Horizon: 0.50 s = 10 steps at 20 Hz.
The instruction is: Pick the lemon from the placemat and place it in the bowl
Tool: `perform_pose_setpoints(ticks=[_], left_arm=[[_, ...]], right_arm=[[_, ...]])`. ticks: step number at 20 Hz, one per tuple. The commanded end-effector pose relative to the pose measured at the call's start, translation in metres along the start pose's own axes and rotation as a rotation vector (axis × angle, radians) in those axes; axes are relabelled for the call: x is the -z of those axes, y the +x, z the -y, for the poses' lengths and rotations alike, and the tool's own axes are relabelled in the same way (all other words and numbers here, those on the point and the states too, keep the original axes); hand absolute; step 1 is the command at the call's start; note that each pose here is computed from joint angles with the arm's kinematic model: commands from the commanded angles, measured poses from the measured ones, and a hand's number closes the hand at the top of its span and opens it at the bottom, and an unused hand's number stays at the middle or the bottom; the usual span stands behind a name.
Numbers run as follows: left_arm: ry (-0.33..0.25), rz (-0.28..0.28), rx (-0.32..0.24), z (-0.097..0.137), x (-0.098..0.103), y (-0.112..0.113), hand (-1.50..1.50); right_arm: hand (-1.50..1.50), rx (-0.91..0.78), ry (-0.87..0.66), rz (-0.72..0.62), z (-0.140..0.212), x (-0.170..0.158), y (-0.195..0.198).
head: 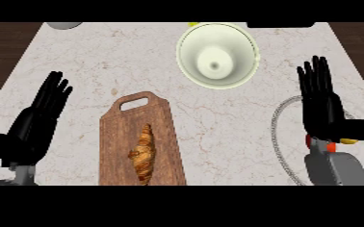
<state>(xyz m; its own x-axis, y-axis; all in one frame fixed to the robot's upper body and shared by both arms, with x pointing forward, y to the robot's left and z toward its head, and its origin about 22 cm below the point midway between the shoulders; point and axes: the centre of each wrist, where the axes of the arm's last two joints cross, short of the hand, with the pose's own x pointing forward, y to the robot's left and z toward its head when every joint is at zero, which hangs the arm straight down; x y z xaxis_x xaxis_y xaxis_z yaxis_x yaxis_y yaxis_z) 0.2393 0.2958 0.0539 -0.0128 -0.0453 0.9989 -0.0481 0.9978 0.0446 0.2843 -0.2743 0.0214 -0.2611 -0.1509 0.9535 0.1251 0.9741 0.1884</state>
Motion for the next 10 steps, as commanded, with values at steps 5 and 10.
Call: perform_pose_setpoints(ticks=[5, 10], left_arm=[[-0.026, 0.05, 0.069, 0.022, 0.011, 0.004, 0.0], [-0.019, 0.009, 0.06, 0.049, 0.018, -0.016, 0.0]], right_arm=[[1.5, -0.361, 0.556, -0.309, 0.068, -0.029, 0.008], [-1.5, -0.524, 0.172, 0.025, 0.137, -0.057, 0.011]])
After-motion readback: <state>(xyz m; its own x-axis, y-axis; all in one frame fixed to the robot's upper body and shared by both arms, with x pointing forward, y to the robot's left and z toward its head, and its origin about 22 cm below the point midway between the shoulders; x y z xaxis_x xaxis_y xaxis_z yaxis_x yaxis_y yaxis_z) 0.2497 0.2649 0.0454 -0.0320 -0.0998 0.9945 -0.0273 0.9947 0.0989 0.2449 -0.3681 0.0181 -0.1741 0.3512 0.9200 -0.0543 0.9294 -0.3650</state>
